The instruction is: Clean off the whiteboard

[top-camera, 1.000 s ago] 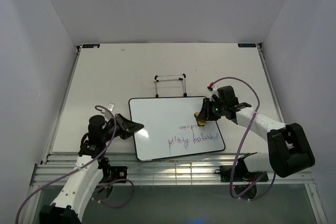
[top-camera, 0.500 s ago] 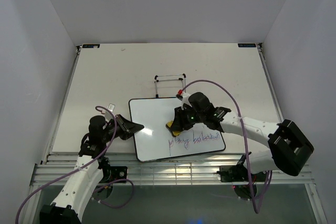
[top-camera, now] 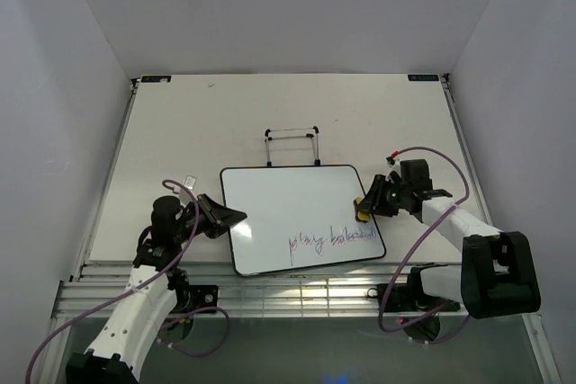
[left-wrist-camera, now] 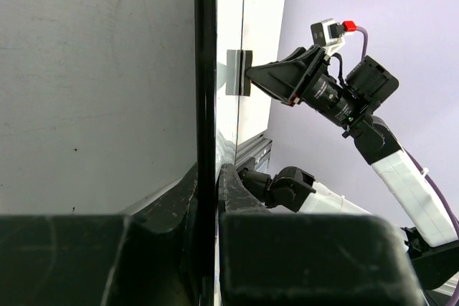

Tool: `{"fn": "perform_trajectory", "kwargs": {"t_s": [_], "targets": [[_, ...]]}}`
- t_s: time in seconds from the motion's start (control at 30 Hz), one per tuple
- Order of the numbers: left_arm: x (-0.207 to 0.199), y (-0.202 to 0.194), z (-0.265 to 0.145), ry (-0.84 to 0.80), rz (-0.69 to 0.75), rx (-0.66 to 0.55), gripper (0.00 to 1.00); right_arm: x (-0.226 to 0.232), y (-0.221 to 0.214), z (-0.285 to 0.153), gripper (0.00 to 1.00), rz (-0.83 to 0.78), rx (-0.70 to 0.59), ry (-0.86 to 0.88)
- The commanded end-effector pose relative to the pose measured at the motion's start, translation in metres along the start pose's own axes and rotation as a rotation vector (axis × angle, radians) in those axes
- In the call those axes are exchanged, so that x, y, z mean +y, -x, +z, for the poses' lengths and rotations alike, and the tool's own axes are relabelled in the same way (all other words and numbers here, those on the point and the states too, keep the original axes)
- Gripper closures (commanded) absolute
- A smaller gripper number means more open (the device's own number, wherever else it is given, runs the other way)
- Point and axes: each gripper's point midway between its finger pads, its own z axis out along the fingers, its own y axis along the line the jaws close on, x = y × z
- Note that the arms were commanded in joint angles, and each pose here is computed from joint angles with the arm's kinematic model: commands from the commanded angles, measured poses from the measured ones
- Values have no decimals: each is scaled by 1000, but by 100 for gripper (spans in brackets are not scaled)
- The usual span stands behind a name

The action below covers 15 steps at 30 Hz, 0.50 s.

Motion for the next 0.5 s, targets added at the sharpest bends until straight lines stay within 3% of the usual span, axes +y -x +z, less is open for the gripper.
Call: {"fn": "perform_trajectory", "kwargs": {"t_s": [0.0, 0.33, 0.47], "targets": [[17, 23, 0, 118, 27, -113, 100, -37, -39, -2, 88, 29, 148, -133], [17, 20, -1, 118, 35, -104, 100, -43, -15, -6, 88, 20, 88, -135], [20, 17, 3, 104, 39, -80, 100, 4, -3, -3, 89, -25, 57, 79]]}}
